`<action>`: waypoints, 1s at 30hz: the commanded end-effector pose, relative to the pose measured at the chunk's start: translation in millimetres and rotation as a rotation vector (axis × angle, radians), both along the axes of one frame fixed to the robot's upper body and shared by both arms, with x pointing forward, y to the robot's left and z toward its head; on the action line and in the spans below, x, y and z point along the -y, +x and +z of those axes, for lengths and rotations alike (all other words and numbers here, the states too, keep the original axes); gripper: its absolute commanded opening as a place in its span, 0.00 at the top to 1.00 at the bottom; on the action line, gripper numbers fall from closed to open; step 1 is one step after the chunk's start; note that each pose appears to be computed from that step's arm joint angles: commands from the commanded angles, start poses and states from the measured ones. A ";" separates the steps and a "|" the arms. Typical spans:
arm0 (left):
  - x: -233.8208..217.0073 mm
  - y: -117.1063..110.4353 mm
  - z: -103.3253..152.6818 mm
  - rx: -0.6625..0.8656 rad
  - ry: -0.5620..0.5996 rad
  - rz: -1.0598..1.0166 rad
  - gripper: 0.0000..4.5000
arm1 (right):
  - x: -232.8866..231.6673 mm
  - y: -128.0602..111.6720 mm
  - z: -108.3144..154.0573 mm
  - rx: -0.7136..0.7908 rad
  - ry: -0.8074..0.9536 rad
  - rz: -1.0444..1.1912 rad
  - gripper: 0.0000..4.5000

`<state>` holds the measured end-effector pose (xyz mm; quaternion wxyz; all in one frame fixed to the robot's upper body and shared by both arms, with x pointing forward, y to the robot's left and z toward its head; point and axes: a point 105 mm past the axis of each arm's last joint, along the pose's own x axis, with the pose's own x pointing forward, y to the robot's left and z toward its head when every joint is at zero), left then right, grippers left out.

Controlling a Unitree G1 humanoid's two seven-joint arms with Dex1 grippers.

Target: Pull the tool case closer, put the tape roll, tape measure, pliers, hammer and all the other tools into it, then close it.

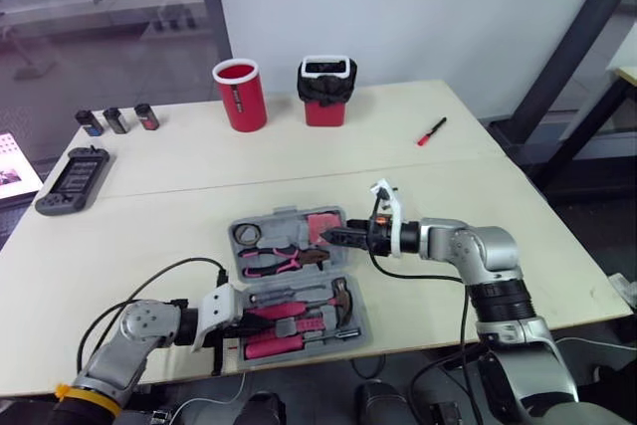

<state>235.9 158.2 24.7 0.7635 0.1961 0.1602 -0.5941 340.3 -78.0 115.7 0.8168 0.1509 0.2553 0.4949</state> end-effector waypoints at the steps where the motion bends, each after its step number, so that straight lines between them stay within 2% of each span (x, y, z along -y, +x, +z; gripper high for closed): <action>1: -5.6 -6.7 0.9 -0.032 0.028 0.000 1.00 | -6.1 -2.9 15.7 0.059 0.033 0.047 0.01; 15: -12.0 5.0 27.4 0.021 -0.023 0.086 1.00 | -4.7 -1.4 19.9 0.082 0.048 0.061 0.01; 20: -16.4 3.7 45.3 0.010 -0.120 0.145 1.00 | -4.7 -4.0 19.8 0.084 0.059 0.069 0.01; 25: -37.8 -7.8 61.1 -0.071 -0.217 0.248 1.00 | -6.8 -7.6 24.6 0.103 0.083 0.086 0.01; 29: -56.0 -10.4 74.9 -0.135 -0.297 0.339 1.00 | -8.0 -15.7 30.6 0.128 0.099 0.120 0.01; 30: -65.0 -15.0 78.8 -0.163 -0.306 0.357 1.00 | -7.3 -25.4 41.2 0.142 0.137 0.146 0.01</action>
